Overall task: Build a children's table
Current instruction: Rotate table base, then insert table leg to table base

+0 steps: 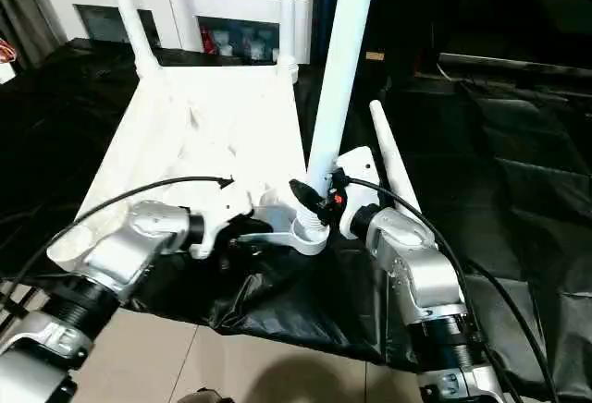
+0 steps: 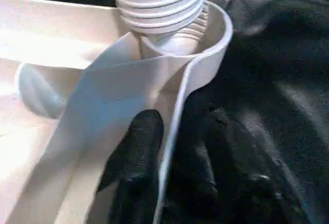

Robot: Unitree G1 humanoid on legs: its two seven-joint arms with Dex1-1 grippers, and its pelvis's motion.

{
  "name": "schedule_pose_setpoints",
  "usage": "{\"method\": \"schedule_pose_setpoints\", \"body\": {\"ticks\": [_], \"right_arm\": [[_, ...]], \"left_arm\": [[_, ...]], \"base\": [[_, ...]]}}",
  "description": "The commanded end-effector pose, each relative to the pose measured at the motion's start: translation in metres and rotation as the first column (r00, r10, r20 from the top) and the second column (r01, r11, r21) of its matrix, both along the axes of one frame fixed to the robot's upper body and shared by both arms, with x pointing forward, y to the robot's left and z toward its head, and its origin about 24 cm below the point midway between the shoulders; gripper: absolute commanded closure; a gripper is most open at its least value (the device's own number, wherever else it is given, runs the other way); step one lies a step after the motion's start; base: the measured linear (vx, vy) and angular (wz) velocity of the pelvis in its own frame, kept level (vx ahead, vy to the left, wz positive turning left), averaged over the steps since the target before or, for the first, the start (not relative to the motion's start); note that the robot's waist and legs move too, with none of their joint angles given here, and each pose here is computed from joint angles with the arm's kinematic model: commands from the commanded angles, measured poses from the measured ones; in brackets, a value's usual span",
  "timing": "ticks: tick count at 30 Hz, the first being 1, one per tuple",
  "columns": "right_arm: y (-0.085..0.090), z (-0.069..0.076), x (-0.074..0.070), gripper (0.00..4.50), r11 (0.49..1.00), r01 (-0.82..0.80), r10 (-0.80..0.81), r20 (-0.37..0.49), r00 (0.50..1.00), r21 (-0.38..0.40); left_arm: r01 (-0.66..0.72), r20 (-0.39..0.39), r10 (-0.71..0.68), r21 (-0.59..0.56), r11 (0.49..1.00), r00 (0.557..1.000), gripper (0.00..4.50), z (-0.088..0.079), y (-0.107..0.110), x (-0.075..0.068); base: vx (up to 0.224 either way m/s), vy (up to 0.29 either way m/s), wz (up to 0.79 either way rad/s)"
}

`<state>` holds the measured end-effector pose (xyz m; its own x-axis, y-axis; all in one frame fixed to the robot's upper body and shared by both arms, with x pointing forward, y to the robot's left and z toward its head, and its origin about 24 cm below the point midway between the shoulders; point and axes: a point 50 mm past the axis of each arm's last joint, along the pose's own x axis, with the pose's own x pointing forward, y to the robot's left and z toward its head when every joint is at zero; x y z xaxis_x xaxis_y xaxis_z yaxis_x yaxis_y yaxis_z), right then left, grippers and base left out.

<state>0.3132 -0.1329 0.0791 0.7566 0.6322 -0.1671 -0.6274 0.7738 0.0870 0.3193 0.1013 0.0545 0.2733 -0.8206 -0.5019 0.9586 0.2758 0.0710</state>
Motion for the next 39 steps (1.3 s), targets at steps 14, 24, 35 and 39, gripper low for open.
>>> {"method": "schedule_pose_setpoints", "body": {"ticks": [14,24,35,39], "right_arm": [[0.003,0.004,-0.003,2.61,0.999,-0.032,0.032,0.01,0.999,-0.013],[0.002,0.003,-0.003,2.61,0.999,-0.033,0.033,0.009,0.999,-0.016],[0.003,0.003,-0.003,2.61,0.999,-0.037,0.037,0.009,0.999,-0.016],[0.004,0.003,-0.003,2.61,0.999,-0.042,0.042,0.007,0.999,-0.015]], "left_arm": [[0.098,0.017,-0.1,0.092,0.991,0.995,4.41,0.003,0.007,0.011],[0.134,-0.021,-0.132,0.112,0.985,0.991,4.05,0.0,0.007,0.013],[0.116,0.009,-0.117,0.105,0.988,0.993,3.93,0.002,0.011,0.017],[0.129,-0.019,-0.127,0.083,0.988,0.992,3.93,0.003,0.012,0.016]], "base": [[0.0,0.0,0.0],[0.0,0.0,0.0],[0.0,0.0,0.0],[0.0,0.0,0.0]]}}
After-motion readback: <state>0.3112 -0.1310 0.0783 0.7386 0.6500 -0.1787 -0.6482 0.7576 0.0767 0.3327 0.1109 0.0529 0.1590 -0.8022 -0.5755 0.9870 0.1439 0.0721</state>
